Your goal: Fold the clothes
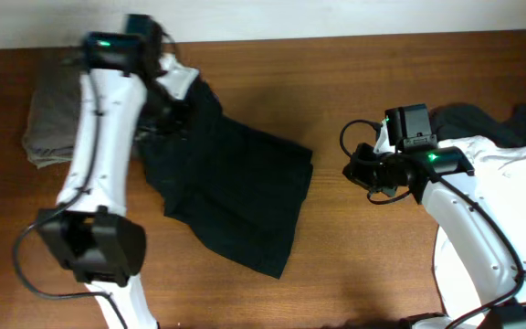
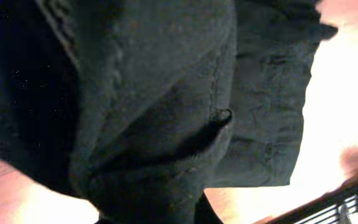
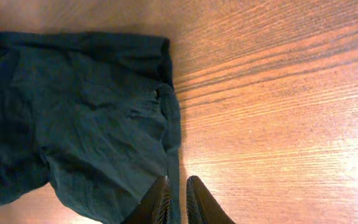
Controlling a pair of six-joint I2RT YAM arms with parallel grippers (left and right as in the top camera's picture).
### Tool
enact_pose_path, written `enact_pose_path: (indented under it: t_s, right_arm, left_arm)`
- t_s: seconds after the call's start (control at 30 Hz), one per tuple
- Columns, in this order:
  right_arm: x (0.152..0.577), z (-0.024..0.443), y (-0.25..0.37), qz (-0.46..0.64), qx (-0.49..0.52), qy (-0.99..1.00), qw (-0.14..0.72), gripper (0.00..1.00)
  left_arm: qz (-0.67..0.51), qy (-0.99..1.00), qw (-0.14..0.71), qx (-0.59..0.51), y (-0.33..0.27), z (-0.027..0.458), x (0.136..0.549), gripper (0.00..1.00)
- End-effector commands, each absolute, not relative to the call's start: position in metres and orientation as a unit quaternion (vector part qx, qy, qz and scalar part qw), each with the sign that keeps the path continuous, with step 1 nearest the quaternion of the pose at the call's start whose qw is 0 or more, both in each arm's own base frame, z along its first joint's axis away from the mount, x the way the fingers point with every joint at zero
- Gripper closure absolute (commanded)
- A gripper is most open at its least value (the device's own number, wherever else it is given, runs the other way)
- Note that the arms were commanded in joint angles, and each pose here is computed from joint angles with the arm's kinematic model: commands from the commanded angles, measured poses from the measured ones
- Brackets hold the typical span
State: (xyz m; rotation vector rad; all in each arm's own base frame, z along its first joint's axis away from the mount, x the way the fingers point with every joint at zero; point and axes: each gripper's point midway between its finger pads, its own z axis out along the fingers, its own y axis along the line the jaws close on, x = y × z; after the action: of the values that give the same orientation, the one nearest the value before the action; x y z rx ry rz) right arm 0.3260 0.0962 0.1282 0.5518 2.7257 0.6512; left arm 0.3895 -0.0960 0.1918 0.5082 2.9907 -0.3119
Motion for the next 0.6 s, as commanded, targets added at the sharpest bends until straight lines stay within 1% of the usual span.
enact_pose_path:
  t_s: [0.0,0.13,0.2,0.23,0.27,0.3,0.33,0.4,0.43,0.5,0.57]
  right_arm:
    - [0.328,0.134,0.091,0.215,0.184,0.946,0.156,0.85]
    - [0.327,0.133,0.090,0.210,0.177,0.949,0.158,0.85]
    - [0.327,0.133,0.089,0.210,0.177,0.948,0.158,0.85]
    - [0.327,0.133,0.089,0.210,0.177,0.949,0.158,0.85]
    - [0.327,0.133,0.090,0.210,0.177,0.949,0.158,0.84]
    - [0.327,0.133,0.089,0.210,0.177,0.949,0.158,0.84]
    - [0.327,0.133,0.089,0.209,0.177,0.949,0.157,0.84]
    - [0.326,0.132,0.089,0.207,0.178,0.949,0.155,0.84]
    - [0.325,0.131,0.088,0.206,0.179,0.950,0.154,0.84]
    - [0.322,0.128,0.084,0.191,0.184,0.953,0.149,0.75]
    - [0.320,0.128,0.086,0.192,0.172,0.955,0.147,0.74]
  left_arm:
    - [-0.087,0.980,0.000,0.179,-0.131,0.151,0.375,0.99]
    - [-0.083,0.983,-0.053,0.158,-0.161,0.110,0.345,0.99]
    - [-0.096,0.979,-0.059,0.172,-0.179,0.103,0.336,0.96]
    - [-0.102,0.977,-0.057,0.180,-0.189,0.101,0.334,0.93]
    - [-0.108,0.976,-0.057,0.183,-0.199,0.101,0.330,0.84]
    - [-0.111,0.973,-0.058,0.194,-0.209,0.101,0.325,0.60]
    - [-0.111,0.971,-0.060,0.204,-0.215,0.101,0.321,0.29]
    - [-0.109,0.968,-0.066,0.216,-0.222,0.102,0.313,0.22]
    - [-0.108,0.968,-0.069,0.216,-0.221,0.105,0.311,0.20]
    - [-0.110,0.967,-0.066,0.220,-0.213,0.123,0.317,0.20]
    - [-0.087,0.971,-0.037,0.219,-0.190,0.145,0.337,0.20]
